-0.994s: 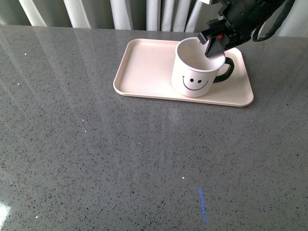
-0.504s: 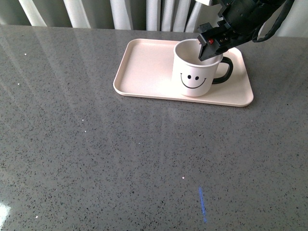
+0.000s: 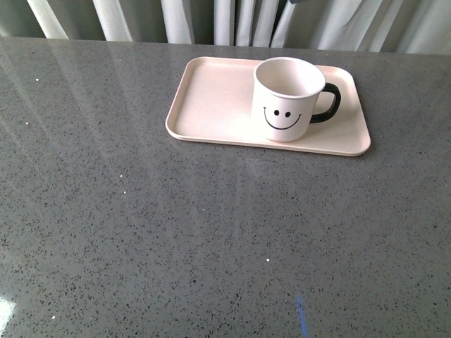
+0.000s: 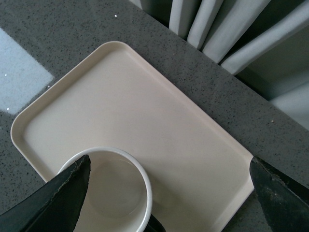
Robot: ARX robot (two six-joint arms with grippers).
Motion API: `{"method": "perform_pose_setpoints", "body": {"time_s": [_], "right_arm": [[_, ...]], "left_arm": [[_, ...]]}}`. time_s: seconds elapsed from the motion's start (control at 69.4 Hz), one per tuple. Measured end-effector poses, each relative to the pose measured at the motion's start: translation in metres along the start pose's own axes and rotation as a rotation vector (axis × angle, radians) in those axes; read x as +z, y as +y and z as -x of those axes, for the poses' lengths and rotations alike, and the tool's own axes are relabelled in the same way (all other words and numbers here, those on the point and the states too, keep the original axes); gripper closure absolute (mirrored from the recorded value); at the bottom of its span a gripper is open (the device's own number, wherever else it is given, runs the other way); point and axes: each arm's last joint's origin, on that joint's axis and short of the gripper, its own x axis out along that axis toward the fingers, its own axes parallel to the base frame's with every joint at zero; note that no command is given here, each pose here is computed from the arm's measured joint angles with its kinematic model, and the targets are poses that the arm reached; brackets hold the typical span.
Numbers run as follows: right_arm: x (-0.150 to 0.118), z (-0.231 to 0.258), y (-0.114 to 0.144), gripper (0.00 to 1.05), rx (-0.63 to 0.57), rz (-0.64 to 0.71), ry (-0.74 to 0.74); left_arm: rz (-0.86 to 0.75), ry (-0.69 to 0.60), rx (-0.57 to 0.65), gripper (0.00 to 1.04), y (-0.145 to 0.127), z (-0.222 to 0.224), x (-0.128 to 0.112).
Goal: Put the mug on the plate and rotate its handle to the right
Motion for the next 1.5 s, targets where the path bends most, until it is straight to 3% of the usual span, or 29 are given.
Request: {"method": "perform_pose_setpoints", "body": {"time_s": [0.058, 0.13, 0.288, 0.504, 0.605, 0.937, 1.499], "right_arm": [[-0.011, 0.002, 0.002, 0.23, -0.215, -0.081, -0.144], [-0.037, 0.01, 0.01, 0.35, -0.326, -0.186, -0.33], [-0.076, 0.058, 0.03, 0.63, -0.363, -0.246, -0.614], [-0.127, 0.103, 0.052, 1.04, -0.357, -0.266, -0.614], [-0.154, 0.127, 0.057, 1.03, -0.359, -0.273, -0.604], [-0.205, 0.17, 0.087, 1.03, -0.359, -0.274, -0.602], [-0.23, 0.208, 0.107, 1.03, -0.358, -0.274, -0.602]], "left_arm": [[0.0, 0.0, 0.0, 0.09, 0.0, 0.0, 0.0], [0.0, 0.0, 0.0, 0.09, 0.0, 0.0, 0.0], [0.0, 0.0, 0.0, 0.09, 0.0, 0.0, 0.0], [0.0, 0.0, 0.0, 0.09, 0.0, 0.0, 0.0], [0.0, 0.0, 0.0, 0.09, 0.0, 0.0, 0.0], [0.0, 0.0, 0.0, 0.09, 0.0, 0.0, 0.0], [0.0, 0.0, 0.0, 0.09, 0.0, 0.0, 0.0]]}}
